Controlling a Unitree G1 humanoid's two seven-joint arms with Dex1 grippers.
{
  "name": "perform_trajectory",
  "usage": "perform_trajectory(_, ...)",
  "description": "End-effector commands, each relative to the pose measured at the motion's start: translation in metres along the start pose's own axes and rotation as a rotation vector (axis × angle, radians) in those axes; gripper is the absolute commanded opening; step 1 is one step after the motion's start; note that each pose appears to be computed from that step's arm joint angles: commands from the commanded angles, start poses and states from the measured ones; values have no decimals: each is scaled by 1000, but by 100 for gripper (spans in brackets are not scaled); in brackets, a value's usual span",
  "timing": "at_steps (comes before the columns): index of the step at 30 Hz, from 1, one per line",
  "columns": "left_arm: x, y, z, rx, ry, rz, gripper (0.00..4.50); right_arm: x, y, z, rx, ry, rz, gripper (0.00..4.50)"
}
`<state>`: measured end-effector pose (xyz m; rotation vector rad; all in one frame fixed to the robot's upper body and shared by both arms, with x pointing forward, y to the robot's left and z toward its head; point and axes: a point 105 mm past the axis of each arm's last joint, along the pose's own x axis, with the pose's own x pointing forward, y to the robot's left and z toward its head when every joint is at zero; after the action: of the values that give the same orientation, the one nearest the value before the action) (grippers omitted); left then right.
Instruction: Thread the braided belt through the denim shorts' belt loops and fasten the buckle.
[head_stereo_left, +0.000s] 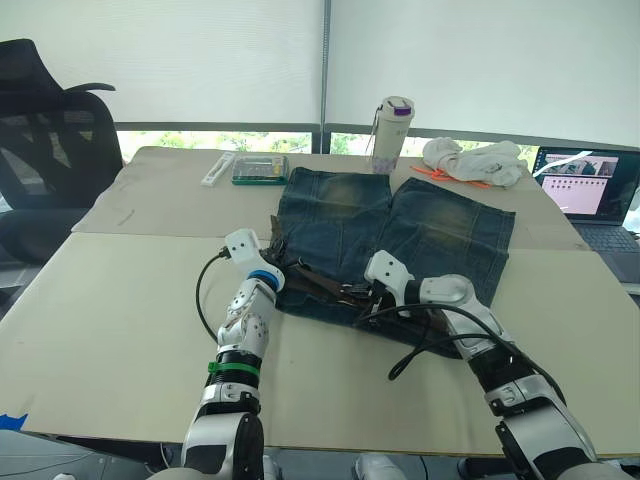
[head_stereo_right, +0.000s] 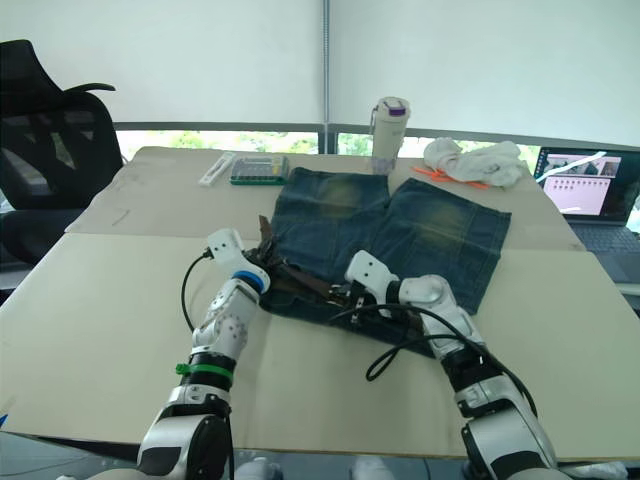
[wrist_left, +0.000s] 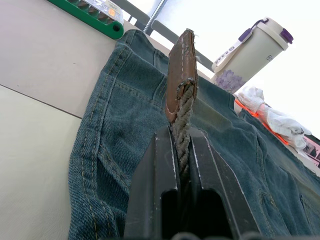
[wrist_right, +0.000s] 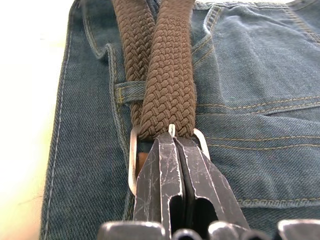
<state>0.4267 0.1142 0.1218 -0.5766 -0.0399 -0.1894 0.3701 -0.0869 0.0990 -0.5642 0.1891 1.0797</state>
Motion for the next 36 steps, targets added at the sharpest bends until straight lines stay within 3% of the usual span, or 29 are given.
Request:
perform_trajectory(1, 1, -4, 18, 3, -64, -13, 0, 4, 20, -43, 51, 154, 71, 6)
perform_trajectory(5, 2, -9, 19, 14, -68, -34, 0, 6, 19, -46, 54, 175, 70, 6)
perform_trajectory(8, 4, -29, 24, 46, -84, -121, 0, 8, 19, -48, 60, 193, 65, 6)
perform_trajectory(15, 5, -80, 38, -71, -117, -334, 0, 12, 21, -50, 73, 202, 60, 6)
perform_trajectory(22, 5, -107, 37, -101, -98, -452, 0, 15, 29, -53, 79, 208, 80, 6)
perform_trajectory(27, -7, -149, 46, -167, -102, -676, 0, 18, 39, -59, 86, 235, 98, 6)
perform_trajectory(36, -37, -199, 48, -242, -35, -952, 0, 21, 49, -71, 104, 277, 78, 6)
